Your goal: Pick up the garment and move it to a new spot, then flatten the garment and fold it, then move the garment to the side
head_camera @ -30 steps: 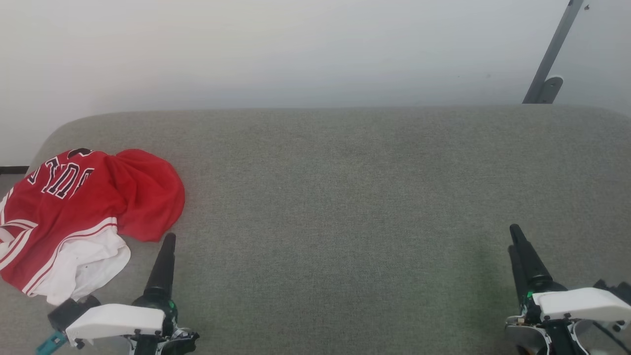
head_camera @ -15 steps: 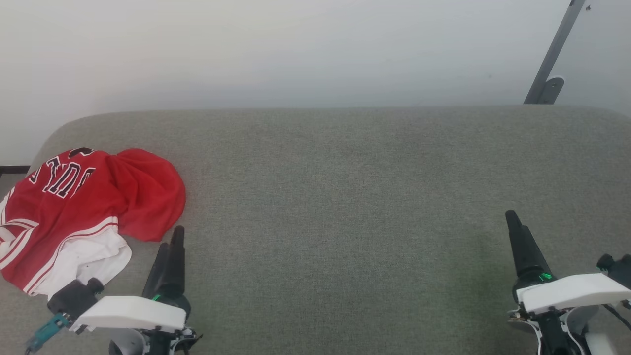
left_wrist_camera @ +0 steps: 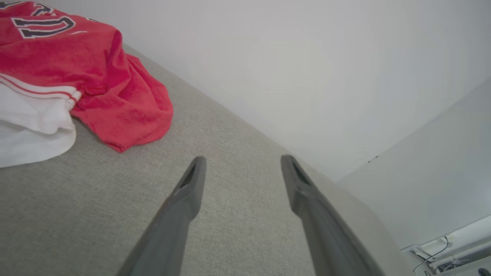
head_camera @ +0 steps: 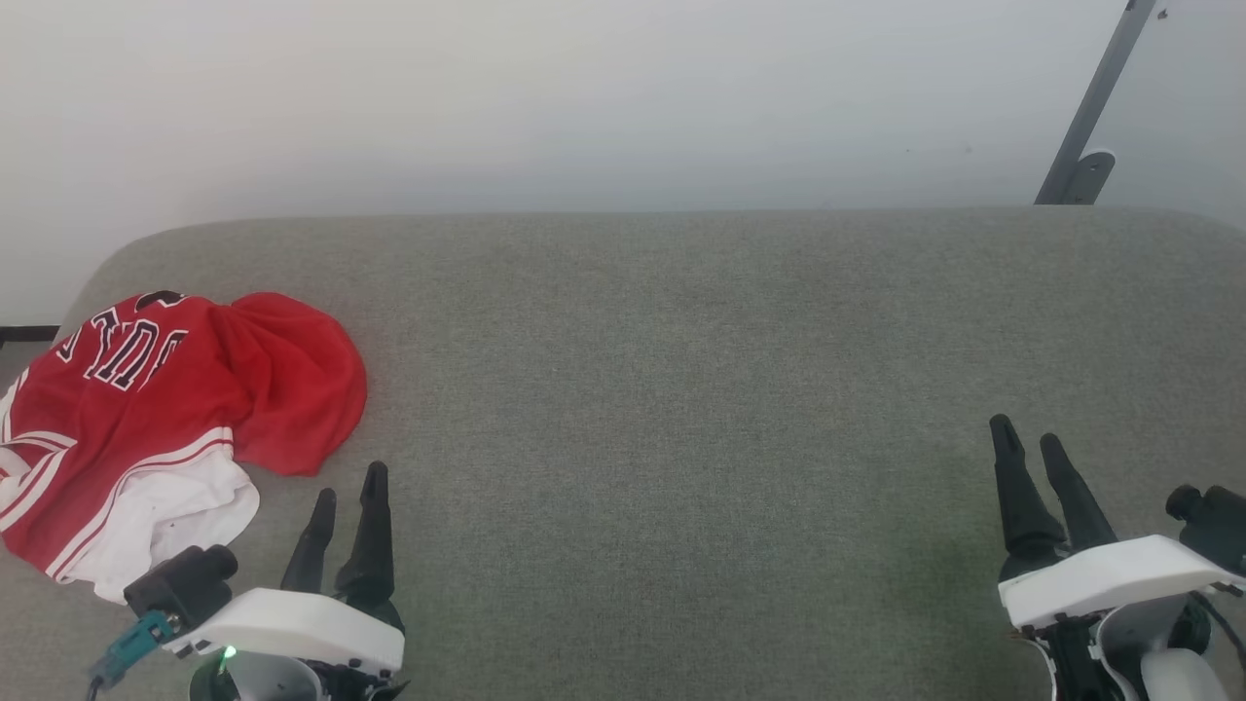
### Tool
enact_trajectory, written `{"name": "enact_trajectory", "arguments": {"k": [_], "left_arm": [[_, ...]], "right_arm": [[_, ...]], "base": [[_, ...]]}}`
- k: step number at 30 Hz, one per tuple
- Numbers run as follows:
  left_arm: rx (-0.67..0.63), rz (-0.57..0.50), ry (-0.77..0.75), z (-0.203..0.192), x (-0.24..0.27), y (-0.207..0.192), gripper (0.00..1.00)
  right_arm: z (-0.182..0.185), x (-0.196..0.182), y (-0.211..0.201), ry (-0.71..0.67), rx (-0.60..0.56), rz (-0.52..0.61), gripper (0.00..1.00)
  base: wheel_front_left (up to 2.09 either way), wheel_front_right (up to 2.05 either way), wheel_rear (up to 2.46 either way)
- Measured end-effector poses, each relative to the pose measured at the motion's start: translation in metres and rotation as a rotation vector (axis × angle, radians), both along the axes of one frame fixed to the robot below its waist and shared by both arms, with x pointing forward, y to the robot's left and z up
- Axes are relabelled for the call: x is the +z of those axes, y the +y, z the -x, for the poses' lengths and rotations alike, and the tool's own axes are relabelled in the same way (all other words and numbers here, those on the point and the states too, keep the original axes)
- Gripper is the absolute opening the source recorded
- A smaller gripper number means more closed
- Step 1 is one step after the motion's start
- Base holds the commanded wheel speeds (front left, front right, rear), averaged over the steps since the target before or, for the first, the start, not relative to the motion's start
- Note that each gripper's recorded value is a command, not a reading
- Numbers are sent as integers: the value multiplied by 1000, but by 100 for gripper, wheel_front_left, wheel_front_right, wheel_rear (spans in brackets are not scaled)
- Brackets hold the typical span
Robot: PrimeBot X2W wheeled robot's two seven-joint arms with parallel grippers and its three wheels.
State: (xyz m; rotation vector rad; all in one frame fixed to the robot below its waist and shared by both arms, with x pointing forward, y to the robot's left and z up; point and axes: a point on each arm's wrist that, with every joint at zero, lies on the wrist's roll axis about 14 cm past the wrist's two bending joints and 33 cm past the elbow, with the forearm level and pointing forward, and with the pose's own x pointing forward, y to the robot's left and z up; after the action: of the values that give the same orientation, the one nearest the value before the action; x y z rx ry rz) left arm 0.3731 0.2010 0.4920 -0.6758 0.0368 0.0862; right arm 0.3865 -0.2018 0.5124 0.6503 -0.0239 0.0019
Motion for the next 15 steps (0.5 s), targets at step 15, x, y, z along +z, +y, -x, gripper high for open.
{"name": "enact_trajectory", "arguments": {"k": [15], "left_arm": [[2, -208, -1, 7, 2, 1, 100]], "right_arm": [[1, 5, 6, -31, 16, 244, 100]], "base": [[0, 0, 0]]}}
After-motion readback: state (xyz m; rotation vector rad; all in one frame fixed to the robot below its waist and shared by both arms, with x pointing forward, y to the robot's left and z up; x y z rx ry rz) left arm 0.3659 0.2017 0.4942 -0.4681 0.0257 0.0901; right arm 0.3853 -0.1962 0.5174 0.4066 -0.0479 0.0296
